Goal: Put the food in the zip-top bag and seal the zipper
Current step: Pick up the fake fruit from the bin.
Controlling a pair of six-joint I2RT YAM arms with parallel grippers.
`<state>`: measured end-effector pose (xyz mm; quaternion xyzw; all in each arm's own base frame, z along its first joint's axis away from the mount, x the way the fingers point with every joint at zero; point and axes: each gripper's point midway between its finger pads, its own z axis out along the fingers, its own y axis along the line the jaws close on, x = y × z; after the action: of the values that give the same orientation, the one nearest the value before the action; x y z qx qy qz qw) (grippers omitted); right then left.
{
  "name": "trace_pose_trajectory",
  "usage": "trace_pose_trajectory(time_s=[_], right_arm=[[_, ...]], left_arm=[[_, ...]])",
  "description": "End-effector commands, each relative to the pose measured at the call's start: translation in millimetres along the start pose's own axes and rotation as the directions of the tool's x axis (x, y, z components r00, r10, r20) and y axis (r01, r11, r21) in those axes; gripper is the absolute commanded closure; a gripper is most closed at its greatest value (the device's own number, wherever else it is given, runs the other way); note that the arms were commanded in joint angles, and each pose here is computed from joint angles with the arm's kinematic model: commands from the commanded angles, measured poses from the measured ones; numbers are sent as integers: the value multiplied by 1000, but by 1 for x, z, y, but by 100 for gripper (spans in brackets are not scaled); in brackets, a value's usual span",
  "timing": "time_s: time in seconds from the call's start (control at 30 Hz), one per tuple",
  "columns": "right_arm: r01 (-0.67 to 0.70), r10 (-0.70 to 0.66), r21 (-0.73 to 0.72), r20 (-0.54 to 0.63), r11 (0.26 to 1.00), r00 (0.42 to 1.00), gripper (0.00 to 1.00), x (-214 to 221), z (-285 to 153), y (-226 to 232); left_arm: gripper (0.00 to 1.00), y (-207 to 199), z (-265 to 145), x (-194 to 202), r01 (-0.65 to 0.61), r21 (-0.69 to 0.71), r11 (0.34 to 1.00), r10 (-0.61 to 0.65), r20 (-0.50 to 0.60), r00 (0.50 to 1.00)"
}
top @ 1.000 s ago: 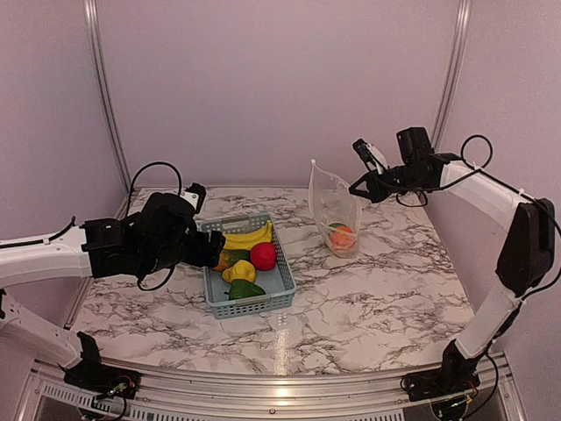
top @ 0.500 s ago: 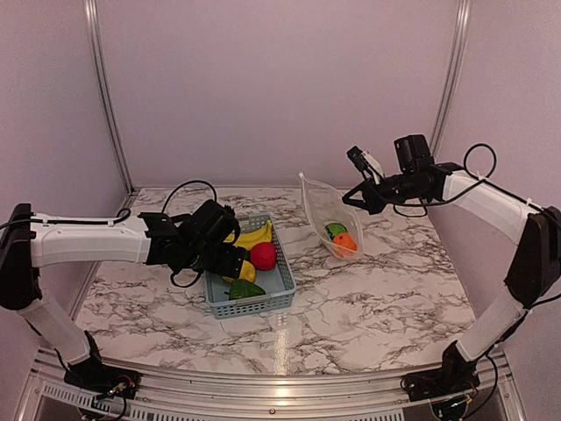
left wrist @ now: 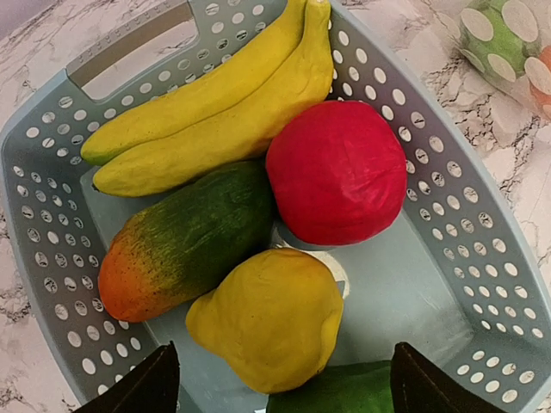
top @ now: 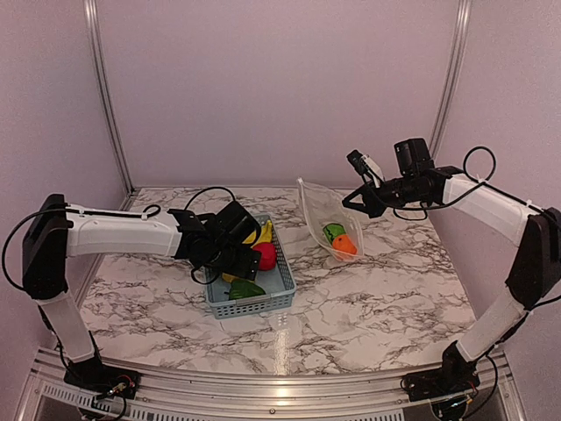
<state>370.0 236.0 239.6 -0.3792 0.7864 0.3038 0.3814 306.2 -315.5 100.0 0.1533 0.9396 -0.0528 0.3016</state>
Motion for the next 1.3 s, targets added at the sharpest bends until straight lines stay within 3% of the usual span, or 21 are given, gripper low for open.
trace_pose_trajectory(time_s=[0.0, 0.13, 0.5, 0.97, 1.27], right_arm=[[39, -39, -11, 28, 999, 999, 100, -9, -2, 7], [39, -38, -15, 29, 999, 999, 100, -9, -1, 7], [40, -40, -11, 30, 999, 999, 100, -9, -3, 8], [42, -42, -11, 26, 999, 999, 100, -8, -2, 8], [43, -43, 1, 24, 999, 999, 100, -10, -3, 6]], left_arm=[[13, 2, 3, -8, -41, -31, 999, 41, -4, 999], [12, -12, 9, -30, -72, 34, 997, 70, 61, 996], [16, -24, 53, -67, -49, 124, 991, 44, 46, 998], [19, -18, 92, -49, -30, 85, 996, 36, -59, 998], [43, -13, 70, -58, -11, 86, 996, 14, -32, 999]])
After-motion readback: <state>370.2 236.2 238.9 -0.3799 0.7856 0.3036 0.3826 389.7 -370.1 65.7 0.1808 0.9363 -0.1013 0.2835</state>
